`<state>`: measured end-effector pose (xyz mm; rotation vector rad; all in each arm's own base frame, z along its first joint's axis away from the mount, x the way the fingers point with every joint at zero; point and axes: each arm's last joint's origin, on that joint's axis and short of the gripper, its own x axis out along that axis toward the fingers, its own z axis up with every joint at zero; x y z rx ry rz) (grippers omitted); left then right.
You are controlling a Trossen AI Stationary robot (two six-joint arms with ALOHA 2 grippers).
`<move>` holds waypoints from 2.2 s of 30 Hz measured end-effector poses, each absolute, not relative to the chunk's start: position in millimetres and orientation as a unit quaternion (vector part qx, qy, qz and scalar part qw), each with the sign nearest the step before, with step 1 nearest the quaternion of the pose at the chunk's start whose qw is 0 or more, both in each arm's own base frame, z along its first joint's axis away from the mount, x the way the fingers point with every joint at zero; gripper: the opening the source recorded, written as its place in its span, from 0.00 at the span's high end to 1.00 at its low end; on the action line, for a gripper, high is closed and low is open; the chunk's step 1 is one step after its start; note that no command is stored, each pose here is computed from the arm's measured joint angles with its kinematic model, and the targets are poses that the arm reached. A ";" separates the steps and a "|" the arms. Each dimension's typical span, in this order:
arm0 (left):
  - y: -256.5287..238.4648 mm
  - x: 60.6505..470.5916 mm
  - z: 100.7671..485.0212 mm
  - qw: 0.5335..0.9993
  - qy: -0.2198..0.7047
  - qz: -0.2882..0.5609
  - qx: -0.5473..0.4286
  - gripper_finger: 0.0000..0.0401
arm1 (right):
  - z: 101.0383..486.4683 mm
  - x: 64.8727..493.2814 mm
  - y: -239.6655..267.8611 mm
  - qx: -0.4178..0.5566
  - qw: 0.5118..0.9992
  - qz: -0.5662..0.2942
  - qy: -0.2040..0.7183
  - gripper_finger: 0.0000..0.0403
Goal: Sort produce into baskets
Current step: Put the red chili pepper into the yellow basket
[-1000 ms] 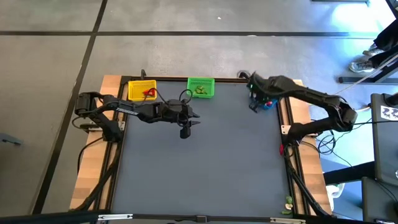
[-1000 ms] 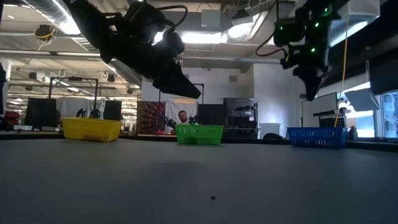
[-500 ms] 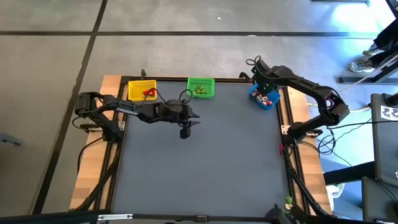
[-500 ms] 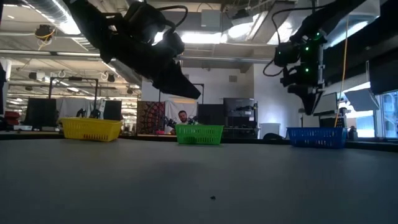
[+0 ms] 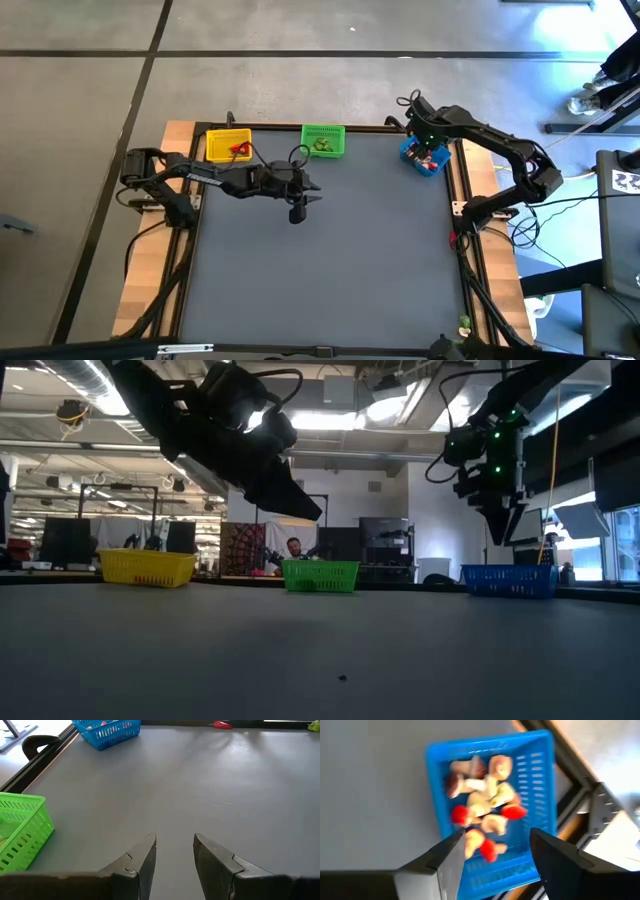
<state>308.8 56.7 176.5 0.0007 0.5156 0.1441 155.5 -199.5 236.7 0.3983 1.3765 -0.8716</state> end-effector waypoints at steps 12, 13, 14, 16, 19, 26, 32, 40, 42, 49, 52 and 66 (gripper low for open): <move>56.7 308.8 176.5 0.964 0.255 0.070 0.004 0.68 | 251.7 185.6 -136.2 0.178 0.721 -0.254 0.619 0.50; 56.7 308.8 176.5 0.964 0.255 0.070 0.004 0.68 | 251.4 186.9 -130.8 0.176 0.717 -0.245 0.628 0.50; 56.7 308.8 176.5 0.964 0.255 0.070 0.004 0.68 | 251.1 188.2 -125.3 0.173 0.713 -0.236 0.638 0.50; 56.7 308.8 176.5 0.964 0.255 0.070 0.004 0.68 | 250.7 190.2 -114.7 0.171 0.703 -0.222 0.653 0.50; 56.7 308.8 176.5 0.964 0.255 0.070 0.006 0.68 | 250.3 190.4 -100.7 0.173 0.683 -0.210 0.678 0.50; 56.7 308.8 176.5 0.964 0.255 0.067 0.015 0.68 | 250.5 194.4 -70.0 0.150 0.661 -0.167 0.716 0.50; 56.7 308.8 176.6 0.964 0.255 0.068 0.011 0.68 | 250.7 198.0 -47.6 0.135 0.653 -0.155 0.729 0.50; 56.7 308.7 176.4 0.964 0.256 0.070 0.005 0.68 | 249.7 199.0 -18.9 0.121 0.634 -0.130 0.752 0.50; 56.7 308.7 176.5 0.964 0.255 0.071 0.000 0.68 | 249.9 198.6 -13.9 0.127 0.630 -0.139 0.754 0.50; 56.6 308.8 176.7 0.965 0.254 0.072 -0.004 0.68 | 243.8 197.5 4.1 0.162 0.599 -0.115 0.776 0.50; 56.6 308.8 176.7 0.964 0.253 0.075 -0.014 0.68 | 230.2 192.3 11.8 0.182 0.566 -0.091 0.799 0.50; 56.6 308.8 176.7 0.964 0.252 0.078 -0.027 0.68 | 178.1 198.1 29.5 0.178 0.474 -0.077 0.859 0.50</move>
